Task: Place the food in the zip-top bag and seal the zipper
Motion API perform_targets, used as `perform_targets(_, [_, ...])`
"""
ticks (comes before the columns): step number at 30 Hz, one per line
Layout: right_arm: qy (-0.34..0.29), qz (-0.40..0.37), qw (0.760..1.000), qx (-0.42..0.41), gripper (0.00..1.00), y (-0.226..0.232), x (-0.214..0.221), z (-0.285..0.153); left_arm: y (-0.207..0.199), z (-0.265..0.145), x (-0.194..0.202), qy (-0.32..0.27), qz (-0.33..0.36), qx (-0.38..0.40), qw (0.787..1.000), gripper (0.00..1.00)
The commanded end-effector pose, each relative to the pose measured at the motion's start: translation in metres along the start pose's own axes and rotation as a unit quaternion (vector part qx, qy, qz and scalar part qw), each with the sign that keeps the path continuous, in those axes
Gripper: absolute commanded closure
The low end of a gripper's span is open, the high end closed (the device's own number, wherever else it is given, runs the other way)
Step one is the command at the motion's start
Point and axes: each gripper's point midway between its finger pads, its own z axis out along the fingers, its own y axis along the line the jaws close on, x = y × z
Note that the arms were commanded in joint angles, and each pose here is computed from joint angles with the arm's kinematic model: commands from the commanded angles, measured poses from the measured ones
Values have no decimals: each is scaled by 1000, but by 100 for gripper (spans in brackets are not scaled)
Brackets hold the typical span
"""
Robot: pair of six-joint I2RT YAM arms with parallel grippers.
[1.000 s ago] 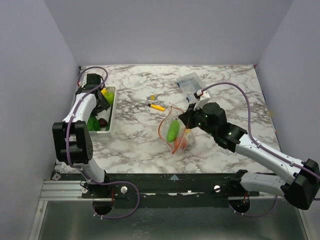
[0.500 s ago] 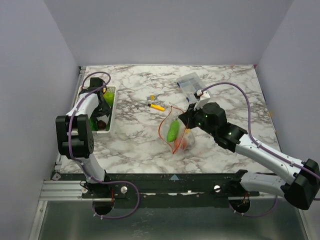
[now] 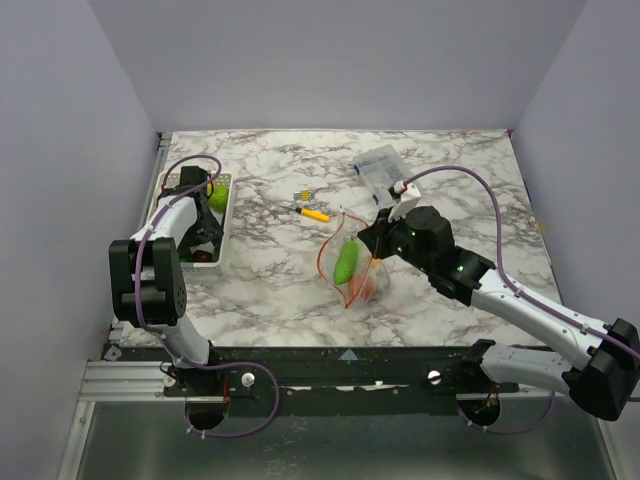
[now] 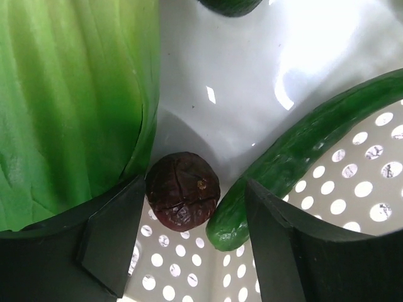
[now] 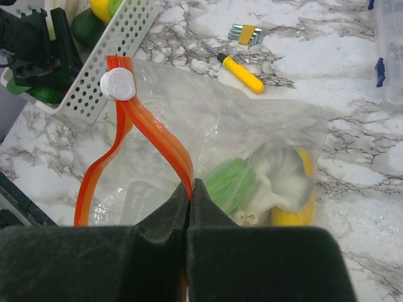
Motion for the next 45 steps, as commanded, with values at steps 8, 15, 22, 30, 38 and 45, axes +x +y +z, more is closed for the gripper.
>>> perform_targets(8, [-2,2,1000,-19,99,7,1,-3,23,-5,25,14,-5,-27,1000,35])
perform_targets(15, [-3,2,1000,-19,99,7,1,-3,21,4,29,22,-6,-29,999,44])
perform_targets(22, [-6,2,1000,-15,99,6,0,-4,19,-7,24,10,-15,-15,1000,59])
perform_targets(30, [-6,2,1000,-19,99,7,-1,-3,18,-41,12,-26,-24,21,999,70])
perform_targets(38, [-5,2,1000,-19,99,8,-1,-4,12,-70,5,-55,-34,69,996,70])
perform_targets(45, [-7,2,1000,-17,99,8,-3,-5,3,-90,-6,-87,-34,115,989,71])
